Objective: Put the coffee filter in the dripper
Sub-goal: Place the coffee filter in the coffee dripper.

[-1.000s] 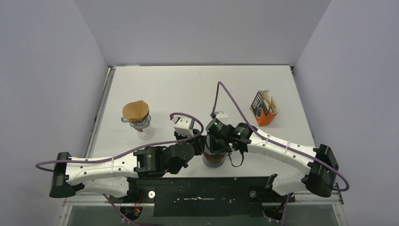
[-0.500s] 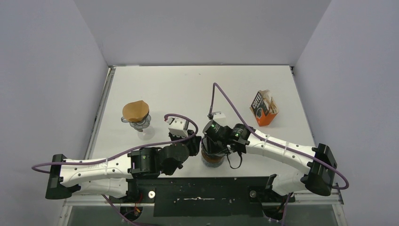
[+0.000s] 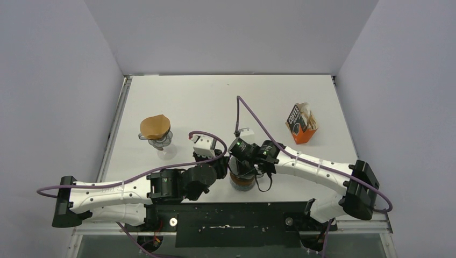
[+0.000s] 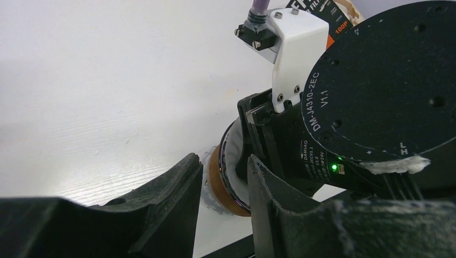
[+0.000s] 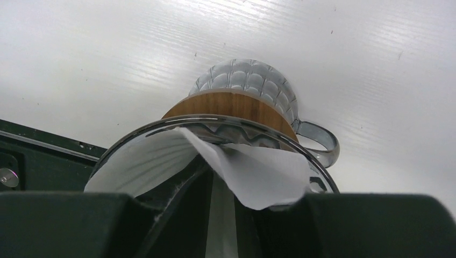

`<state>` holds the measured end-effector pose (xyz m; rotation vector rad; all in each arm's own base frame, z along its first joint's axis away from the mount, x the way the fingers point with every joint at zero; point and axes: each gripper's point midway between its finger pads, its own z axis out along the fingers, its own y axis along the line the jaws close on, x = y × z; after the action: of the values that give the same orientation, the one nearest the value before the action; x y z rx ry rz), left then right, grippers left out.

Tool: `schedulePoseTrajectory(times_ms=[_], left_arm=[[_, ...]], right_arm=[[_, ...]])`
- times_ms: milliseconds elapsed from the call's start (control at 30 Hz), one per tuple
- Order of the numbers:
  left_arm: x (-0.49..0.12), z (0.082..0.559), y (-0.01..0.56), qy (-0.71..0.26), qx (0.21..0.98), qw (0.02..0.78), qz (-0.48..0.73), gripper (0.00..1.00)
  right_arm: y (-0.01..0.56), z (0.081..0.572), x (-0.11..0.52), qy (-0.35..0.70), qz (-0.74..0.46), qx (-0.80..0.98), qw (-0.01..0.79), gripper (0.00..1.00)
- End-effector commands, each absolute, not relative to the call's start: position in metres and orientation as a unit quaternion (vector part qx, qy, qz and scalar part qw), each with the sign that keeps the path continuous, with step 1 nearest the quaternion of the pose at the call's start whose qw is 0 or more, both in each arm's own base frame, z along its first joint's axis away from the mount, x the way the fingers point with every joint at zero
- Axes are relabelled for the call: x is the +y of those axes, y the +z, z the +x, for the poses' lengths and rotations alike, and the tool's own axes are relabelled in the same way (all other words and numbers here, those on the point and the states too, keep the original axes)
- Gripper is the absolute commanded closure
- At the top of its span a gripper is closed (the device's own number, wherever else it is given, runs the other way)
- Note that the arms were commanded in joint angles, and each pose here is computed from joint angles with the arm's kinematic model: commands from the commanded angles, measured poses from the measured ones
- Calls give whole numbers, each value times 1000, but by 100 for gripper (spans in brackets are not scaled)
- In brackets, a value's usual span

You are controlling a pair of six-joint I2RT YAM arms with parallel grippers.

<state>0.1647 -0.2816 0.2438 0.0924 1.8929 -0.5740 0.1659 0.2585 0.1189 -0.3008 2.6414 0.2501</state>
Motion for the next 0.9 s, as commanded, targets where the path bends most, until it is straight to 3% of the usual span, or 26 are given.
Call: schedulePoseTrajectory(times_ms=[0,433,500,567,867], left_arm=[[-281,169,254,-248,791,559,28,65],[-284,169,250,-248,794,554,37,65],[-285,169,250,-248,794,554,38,65],[-286,169,250,-248,794,554,40,65],[-289,168,247,-249,796,550,47,65]], right_arm=[[113,165,260,78,-116,963,230,78],[120,167,262,78,-116,962,235,95],[122,168,262,79,-115,961,238,92],[127,168,263,82,-112,961,241,80],[142,170,262,87,-105,957,256,73]])
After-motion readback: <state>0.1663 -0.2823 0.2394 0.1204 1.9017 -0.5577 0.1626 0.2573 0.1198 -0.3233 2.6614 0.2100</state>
